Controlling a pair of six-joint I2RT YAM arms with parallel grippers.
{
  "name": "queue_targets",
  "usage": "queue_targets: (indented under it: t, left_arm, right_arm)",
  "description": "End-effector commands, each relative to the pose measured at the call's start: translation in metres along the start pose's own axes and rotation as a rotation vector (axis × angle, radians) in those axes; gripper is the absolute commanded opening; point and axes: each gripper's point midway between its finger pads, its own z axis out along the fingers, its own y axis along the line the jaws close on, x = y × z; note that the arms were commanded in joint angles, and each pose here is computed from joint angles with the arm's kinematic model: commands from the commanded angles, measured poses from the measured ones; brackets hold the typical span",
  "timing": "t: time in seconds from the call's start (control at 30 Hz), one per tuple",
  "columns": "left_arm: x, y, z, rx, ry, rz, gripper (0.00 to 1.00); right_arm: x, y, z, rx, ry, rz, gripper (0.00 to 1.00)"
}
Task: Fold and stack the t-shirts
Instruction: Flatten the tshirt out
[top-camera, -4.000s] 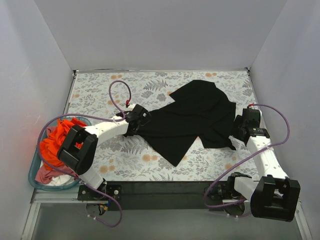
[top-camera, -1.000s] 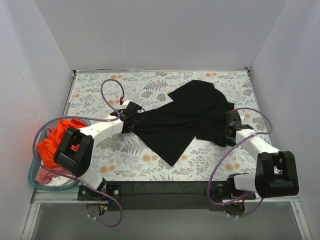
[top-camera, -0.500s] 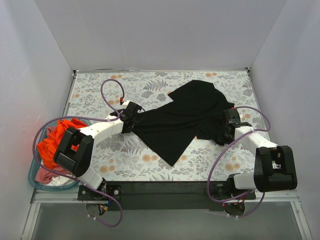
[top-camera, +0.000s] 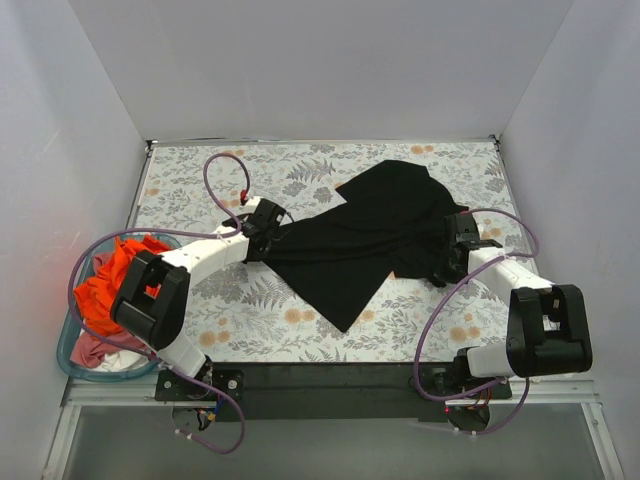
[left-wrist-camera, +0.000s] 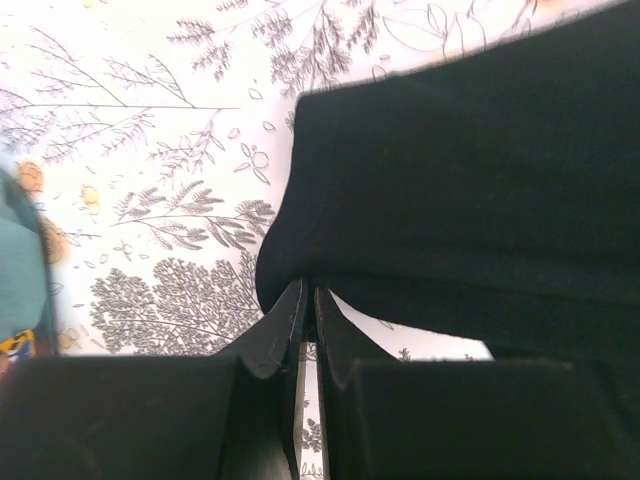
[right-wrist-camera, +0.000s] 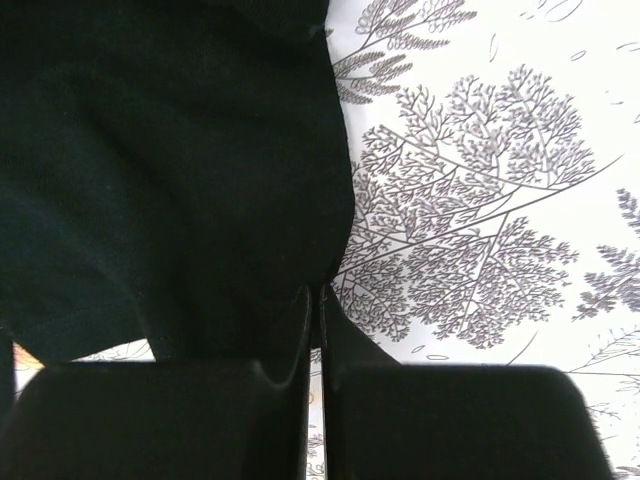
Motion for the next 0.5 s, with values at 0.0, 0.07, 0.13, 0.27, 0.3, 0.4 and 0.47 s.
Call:
queue_targets:
  t: [0.0,0.07,0.13,0.27,0.3,0.4,0.47]
  left_arm:
    - [-0.046,0.01,-0.01,-0.064,-0.081,-0.056,0.0]
    - [-0.063,0.014,-0.014,-0.073,-0.085,-0.077,0.0]
    - [-0.114,0.018,-0.033,-0.078,-0.166,-0.133,0.0]
    - [-0.194,0.038,-0.079,-0.148,-0.284,-0.186,0.0]
    - [-0.209,0.044,-0.091,-0.155,-0.31,-0.205,0.0]
    - [-0.261,0.074,-0.153,-0.164,-0.431,-0.318,0.0]
    - [-0.281,0.093,-0.196,-0.131,-0.509,-0.408,0.0]
  right_arm:
    - [-0.041,-0.004,-0.018,0.034,-0.109,-0.007,0.01]
    - [-0.071,-0.005,-0.038,0.044,-0.187,0.011,0.01]
    - [-0.123,0.001,-0.076,0.026,-0.33,0.041,0.01]
    - [-0.199,0.002,-0.162,-0.005,-0.561,0.105,0.01]
    - [-0.211,-0.002,-0.178,0.009,-0.604,0.11,0.01]
    - [-0.25,-0.01,-0.258,-0.019,-0.8,0.151,0.01]
    - [-0.262,-0.021,-0.314,-0.027,-0.929,0.162,0.01]
